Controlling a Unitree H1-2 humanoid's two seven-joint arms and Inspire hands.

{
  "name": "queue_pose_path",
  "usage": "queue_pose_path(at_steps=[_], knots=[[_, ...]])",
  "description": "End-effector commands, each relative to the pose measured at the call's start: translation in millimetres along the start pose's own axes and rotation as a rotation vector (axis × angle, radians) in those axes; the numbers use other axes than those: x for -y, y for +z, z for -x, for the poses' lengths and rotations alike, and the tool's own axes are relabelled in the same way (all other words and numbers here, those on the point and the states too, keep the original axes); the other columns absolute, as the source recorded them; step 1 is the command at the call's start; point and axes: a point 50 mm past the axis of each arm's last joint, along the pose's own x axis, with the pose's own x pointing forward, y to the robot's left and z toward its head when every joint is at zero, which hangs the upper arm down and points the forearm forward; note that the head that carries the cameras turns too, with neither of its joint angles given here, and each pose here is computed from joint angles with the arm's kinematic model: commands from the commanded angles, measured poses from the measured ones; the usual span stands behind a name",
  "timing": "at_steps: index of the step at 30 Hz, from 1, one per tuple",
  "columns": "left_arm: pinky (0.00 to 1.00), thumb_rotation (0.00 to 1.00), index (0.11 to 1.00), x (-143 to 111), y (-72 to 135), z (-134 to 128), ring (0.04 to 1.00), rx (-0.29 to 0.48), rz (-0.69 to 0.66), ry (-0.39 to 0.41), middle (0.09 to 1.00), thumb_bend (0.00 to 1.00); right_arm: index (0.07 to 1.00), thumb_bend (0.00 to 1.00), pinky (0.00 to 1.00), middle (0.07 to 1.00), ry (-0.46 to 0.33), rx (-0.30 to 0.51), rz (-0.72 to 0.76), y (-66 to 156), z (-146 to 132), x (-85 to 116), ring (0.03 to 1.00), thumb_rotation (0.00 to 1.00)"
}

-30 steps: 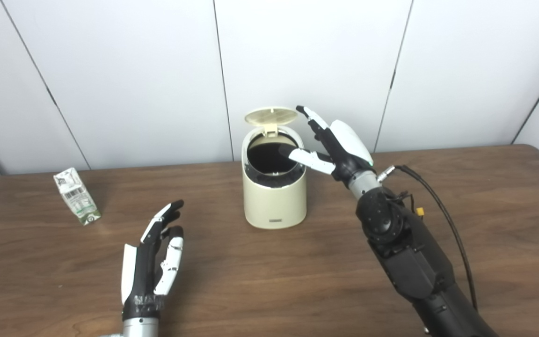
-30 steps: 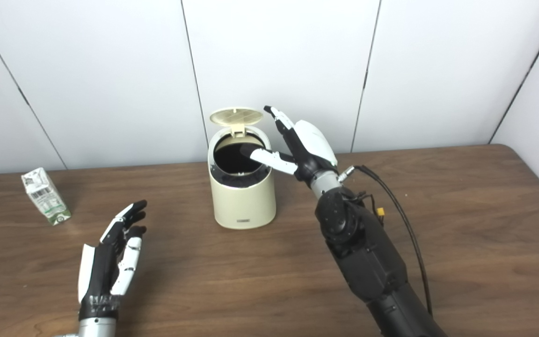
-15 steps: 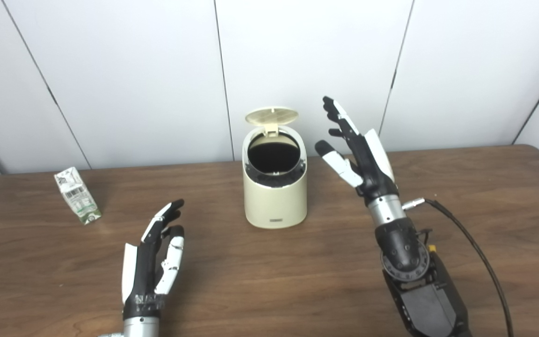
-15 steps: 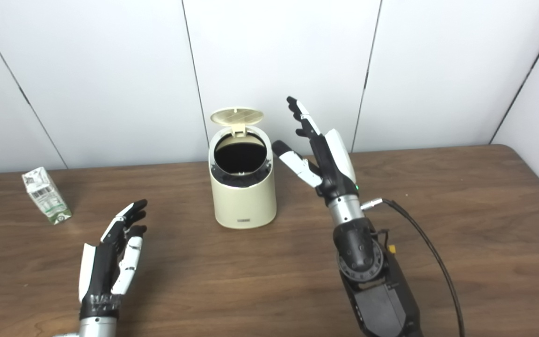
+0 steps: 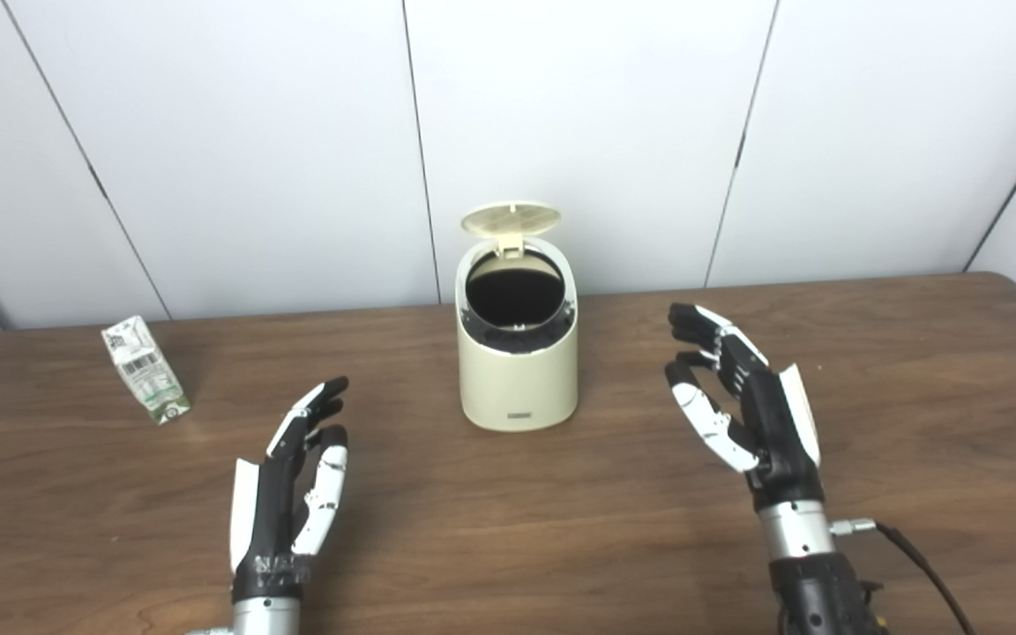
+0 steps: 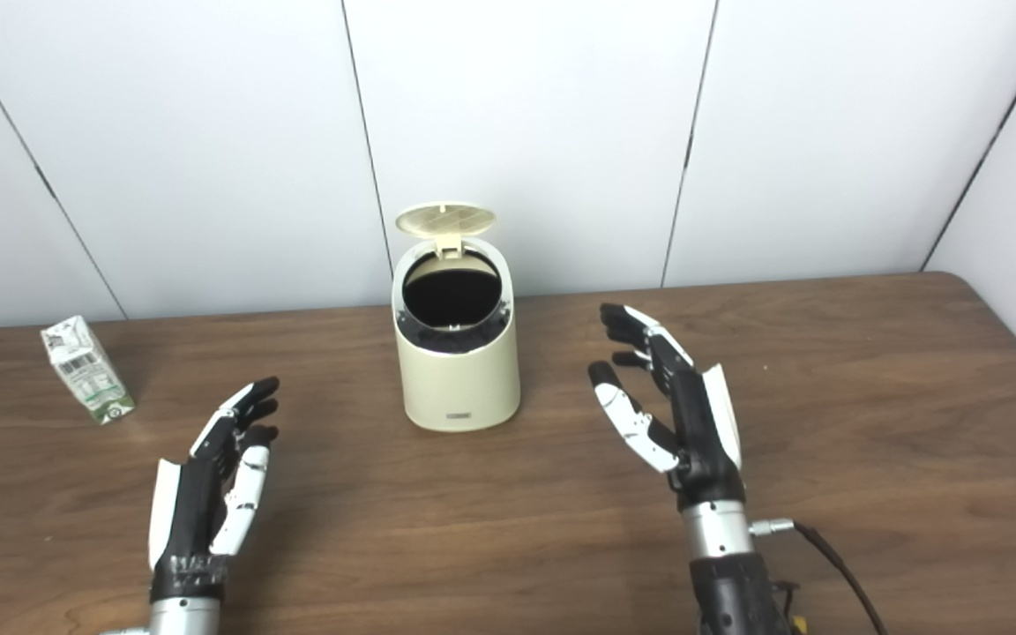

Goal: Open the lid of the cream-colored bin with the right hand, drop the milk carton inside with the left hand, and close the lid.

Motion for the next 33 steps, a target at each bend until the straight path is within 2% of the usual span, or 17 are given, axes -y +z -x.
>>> queue_pose_path(at_steps=[1, 8, 10, 12, 14, 16, 18, 20, 24, 28, 31, 33], knots=[[0.74, 0.78, 0.854, 0, -11, 15, 0.827, -0.036, -0.019, -0.006, 0.861, 0.26, 0.781, 0.20, 0.69, 0.800, -0.007, 0.082, 0.014, 6, -5, 9, 0.785, 0.59], [0.73, 0.79, 0.848, -1, -12, 16, 0.816, -0.035, -0.031, 0.002, 0.853, 0.26, 0.782, 0.27, 0.68, 0.788, -0.026, 0.061, 0.002, -14, 7, 11, 0.768, 0.66], [0.72, 0.79, 0.847, 0, -11, 16, 0.813, -0.030, -0.029, 0.002, 0.851, 0.26, 0.786, 0.26, 0.67, 0.789, -0.031, 0.065, 0.015, -15, 6, 12, 0.767, 0.69], [0.72, 0.75, 0.846, -1, -11, 16, 0.813, -0.023, -0.034, -0.001, 0.851, 0.26, 0.774, 0.22, 0.66, 0.779, -0.032, 0.075, 0.030, -17, 5, 14, 0.756, 0.67], [0.72, 0.66, 0.842, -5, -11, 15, 0.810, -0.005, -0.057, -0.002, 0.847, 0.29, 0.772, 0.22, 0.66, 0.780, -0.030, 0.075, 0.036, -18, 4, 15, 0.758, 0.66], [0.70, 0.46, 0.816, -9, -10, 15, 0.797, 0.014, -0.082, 0.014, 0.821, 0.39, 0.774, 0.23, 0.67, 0.785, -0.028, 0.066, 0.034, -20, 4, 16, 0.767, 0.64], [0.67, 0.33, 0.775, -13, -8, 15, 0.768, 0.026, -0.088, 0.034, 0.780, 0.49, 0.776, 0.24, 0.68, 0.787, -0.025, 0.061, 0.033, -21, 5, 17, 0.772, 0.65], [0.63, 0.31, 0.743, -23, 0, 16, 0.739, 0.048, -0.068, 0.062, 0.750, 0.54, 0.774, 0.23, 0.68, 0.785, -0.028, 0.056, 0.041, -21, 6, 17, 0.772, 0.65], [0.62, 0.34, 0.742, -42, 9, 21, 0.731, 0.074, -0.060, 0.098, 0.744, 0.58, 0.773, 0.22, 0.69, 0.788, -0.030, 0.046, 0.046, -24, 9, 22, 0.778, 0.64], [0.58, 0.31, 0.745, -71, 20, 32, 0.715, 0.094, -0.100, 0.168, 0.734, 0.59, 0.772, 0.21, 0.68, 0.790, -0.038, 0.039, 0.072, -29, 10, 31, 0.780, 0.68], [0.60, 0.29, 0.747, -90, 32, 38, 0.707, 0.108, -0.133, 0.223, 0.735, 0.60, 0.764, 0.19, 0.66, 0.782, -0.041, 0.029, 0.075, -33, 10, 37, 0.768, 0.69], [0.59, 0.29, 0.743, -98, 39, 40, 0.701, 0.105, -0.154, 0.252, 0.729, 0.61, 0.772, 0.20, 0.69, 0.790, -0.051, 0.003, 0.068, -37, 9, 42, 0.783, 0.70]])
